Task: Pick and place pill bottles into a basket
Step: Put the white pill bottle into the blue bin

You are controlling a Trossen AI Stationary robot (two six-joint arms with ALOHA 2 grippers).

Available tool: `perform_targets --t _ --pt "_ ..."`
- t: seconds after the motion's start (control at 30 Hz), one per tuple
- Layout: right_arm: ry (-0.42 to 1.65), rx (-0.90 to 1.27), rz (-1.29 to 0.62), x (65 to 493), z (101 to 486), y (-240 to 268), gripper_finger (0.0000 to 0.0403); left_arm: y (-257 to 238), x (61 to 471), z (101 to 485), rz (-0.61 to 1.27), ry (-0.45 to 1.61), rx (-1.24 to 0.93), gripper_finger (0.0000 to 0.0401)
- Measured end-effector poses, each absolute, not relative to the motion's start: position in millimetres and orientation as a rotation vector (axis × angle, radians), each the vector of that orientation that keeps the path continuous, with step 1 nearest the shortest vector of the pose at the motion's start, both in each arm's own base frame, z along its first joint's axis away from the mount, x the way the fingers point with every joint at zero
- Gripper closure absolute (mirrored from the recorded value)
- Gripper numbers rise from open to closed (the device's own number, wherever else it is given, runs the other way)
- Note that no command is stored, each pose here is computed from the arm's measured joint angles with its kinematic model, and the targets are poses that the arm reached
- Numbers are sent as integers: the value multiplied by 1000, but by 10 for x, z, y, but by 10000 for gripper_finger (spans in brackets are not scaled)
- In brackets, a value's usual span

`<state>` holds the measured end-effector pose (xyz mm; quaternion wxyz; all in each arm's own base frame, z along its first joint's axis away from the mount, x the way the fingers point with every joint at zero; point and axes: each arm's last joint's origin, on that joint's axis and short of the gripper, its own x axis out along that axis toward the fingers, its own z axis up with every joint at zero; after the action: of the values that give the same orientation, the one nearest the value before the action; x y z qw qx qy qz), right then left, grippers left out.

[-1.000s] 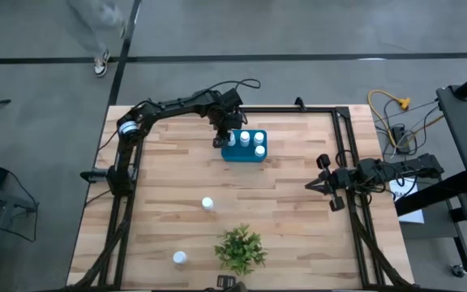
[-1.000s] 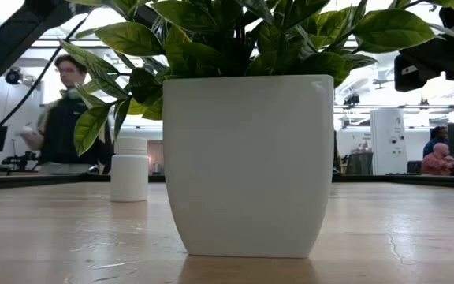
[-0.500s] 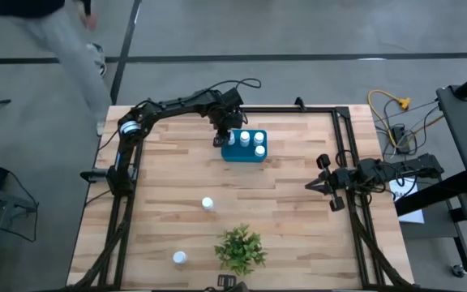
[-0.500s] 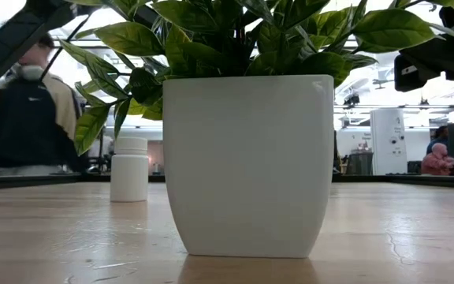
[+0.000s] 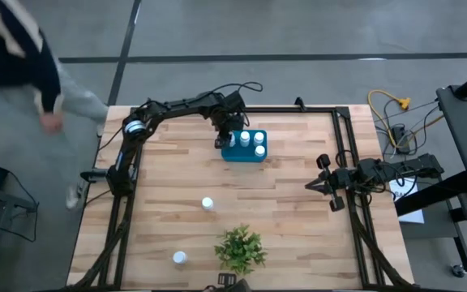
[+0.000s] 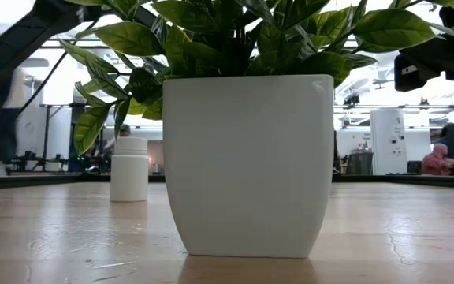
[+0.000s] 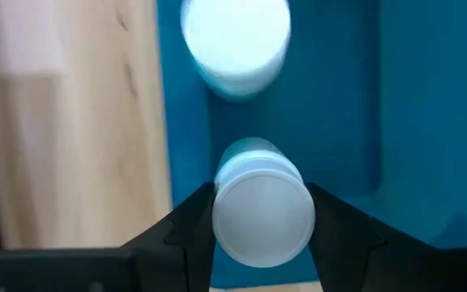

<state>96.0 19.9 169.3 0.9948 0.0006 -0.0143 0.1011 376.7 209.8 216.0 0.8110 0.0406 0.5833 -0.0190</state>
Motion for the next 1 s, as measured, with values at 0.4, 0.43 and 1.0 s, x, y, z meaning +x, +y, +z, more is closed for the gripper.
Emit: perform_targets --t 0.4,0.43,1.0 --pt "-29 2 203 959 1693 198 390 2147 3844 2126 -32 1253 94 259" --pt "-29 1 203 959 1694 198 390 2146 3844 2127 -31 1253 95 259" --pt "-28 2 203 959 1692 199 390 2145 3840 2152 -22 1250 100 200"
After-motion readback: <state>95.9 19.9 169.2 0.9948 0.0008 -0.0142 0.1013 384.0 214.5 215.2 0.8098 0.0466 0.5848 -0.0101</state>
